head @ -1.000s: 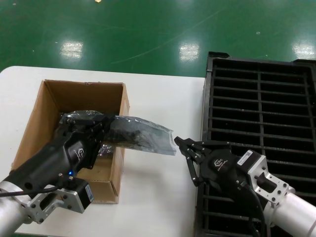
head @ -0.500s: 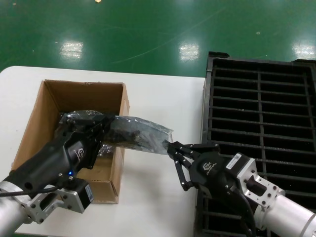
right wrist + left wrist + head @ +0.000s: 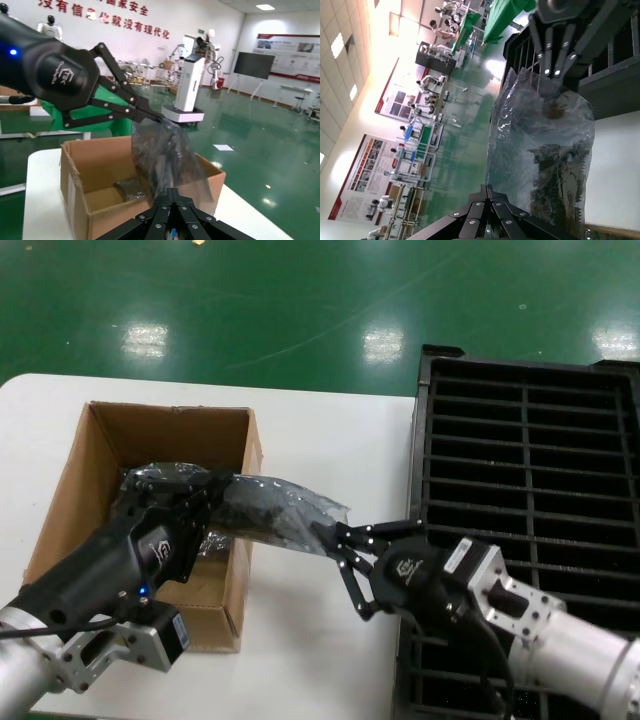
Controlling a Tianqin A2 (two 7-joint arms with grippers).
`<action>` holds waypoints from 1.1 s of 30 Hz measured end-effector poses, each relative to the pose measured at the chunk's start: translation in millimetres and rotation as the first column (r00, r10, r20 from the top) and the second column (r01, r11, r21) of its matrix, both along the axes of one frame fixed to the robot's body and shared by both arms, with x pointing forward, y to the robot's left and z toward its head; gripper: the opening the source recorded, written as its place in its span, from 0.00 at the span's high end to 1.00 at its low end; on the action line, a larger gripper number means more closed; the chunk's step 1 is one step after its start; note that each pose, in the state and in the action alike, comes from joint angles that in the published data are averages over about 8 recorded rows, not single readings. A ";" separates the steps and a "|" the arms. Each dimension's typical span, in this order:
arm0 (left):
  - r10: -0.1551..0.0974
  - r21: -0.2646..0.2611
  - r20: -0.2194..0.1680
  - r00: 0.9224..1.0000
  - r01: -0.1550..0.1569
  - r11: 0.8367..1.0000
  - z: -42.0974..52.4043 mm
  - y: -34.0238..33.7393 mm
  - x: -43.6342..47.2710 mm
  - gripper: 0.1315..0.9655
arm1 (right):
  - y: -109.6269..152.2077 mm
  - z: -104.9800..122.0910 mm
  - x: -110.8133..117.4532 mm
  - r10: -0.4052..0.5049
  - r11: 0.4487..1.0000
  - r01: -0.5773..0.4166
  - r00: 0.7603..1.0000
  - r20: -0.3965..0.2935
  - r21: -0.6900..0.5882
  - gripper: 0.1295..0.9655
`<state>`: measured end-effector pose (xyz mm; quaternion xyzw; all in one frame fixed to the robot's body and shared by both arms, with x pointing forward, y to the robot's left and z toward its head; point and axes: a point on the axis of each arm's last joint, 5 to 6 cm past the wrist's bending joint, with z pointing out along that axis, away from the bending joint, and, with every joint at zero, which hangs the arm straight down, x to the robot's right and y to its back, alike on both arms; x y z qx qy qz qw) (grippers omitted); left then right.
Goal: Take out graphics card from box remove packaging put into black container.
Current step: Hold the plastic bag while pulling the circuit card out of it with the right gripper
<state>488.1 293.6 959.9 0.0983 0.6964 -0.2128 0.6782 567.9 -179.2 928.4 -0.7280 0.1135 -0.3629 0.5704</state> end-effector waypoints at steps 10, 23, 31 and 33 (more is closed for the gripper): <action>0.000 0.000 0.000 1.000 0.000 1.000 0.0 0.0 0.0 0.99 | -7.1 13.6 38.6 0.049 0.999 -0.050 0.998 -0.044 -0.019 1.00; 0.000 0.000 0.000 1.000 0.000 1.000 0.0 0.0 0.0 0.99 | 1.2 10.5 57.2 0.115 0.992 -0.121 0.986 -0.121 -0.043 1.00; 0.000 0.000 0.000 1.000 0.000 1.000 0.0 0.0 0.0 0.99 | 1.4 11.6 58.2 0.124 0.991 -0.129 0.981 -0.150 -0.026 0.98; 0.000 0.000 0.000 1.000 0.000 1.000 0.0 0.0 0.0 0.99 | 1.8 11.7 58.8 0.122 0.992 -0.127 0.980 -0.157 -0.020 0.97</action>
